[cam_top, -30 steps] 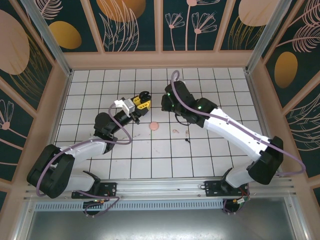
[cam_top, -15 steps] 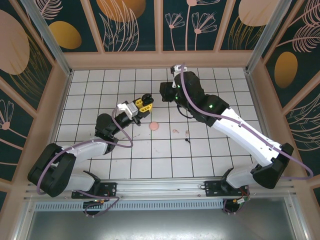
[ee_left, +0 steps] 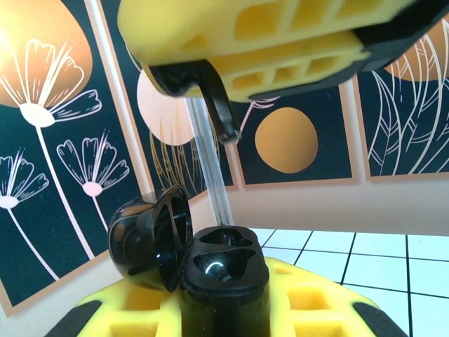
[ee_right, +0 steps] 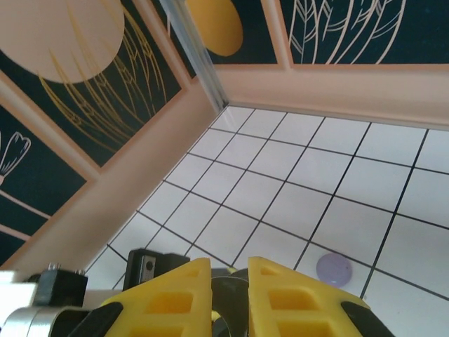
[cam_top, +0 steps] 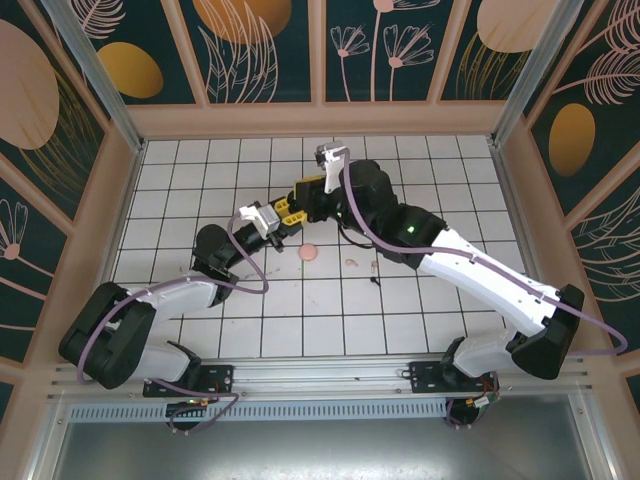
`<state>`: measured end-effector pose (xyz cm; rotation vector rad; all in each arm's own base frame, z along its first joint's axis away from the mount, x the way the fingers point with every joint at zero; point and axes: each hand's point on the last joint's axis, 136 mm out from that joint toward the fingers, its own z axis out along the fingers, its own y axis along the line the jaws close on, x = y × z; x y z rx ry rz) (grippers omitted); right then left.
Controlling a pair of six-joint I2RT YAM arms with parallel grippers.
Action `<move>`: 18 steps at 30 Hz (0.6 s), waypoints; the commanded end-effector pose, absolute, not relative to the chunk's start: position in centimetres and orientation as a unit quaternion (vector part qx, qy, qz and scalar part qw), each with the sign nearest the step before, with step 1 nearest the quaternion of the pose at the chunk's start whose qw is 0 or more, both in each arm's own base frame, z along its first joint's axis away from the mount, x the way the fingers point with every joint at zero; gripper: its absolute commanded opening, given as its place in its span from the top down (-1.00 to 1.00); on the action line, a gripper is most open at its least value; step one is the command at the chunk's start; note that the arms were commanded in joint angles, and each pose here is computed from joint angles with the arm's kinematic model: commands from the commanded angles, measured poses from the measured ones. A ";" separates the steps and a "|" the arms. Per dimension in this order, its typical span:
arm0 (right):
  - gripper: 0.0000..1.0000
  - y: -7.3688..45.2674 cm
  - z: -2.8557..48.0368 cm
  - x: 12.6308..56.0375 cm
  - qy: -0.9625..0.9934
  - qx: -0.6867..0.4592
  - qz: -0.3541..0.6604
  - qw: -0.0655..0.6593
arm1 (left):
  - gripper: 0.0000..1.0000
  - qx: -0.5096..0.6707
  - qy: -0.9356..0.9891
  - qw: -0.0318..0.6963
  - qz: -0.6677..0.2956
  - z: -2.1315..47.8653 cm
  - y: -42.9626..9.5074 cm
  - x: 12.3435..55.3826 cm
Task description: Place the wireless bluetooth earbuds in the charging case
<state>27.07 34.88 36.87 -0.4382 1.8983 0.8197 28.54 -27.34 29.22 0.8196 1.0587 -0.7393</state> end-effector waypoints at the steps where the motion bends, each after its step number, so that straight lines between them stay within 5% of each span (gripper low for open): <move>1: 0.69 34.8 38.2 26.3 0.761 -0.190 0.351 0.511 | 1.00 0.376 0.452 0.732 -0.345 31.0 -27.7 28.1; 18: 0.70 34.6 36.1 26.1 0.769 -0.192 0.345 0.502 | 1.00 0.375 0.440 0.731 -0.362 31.8 -27.7 27.5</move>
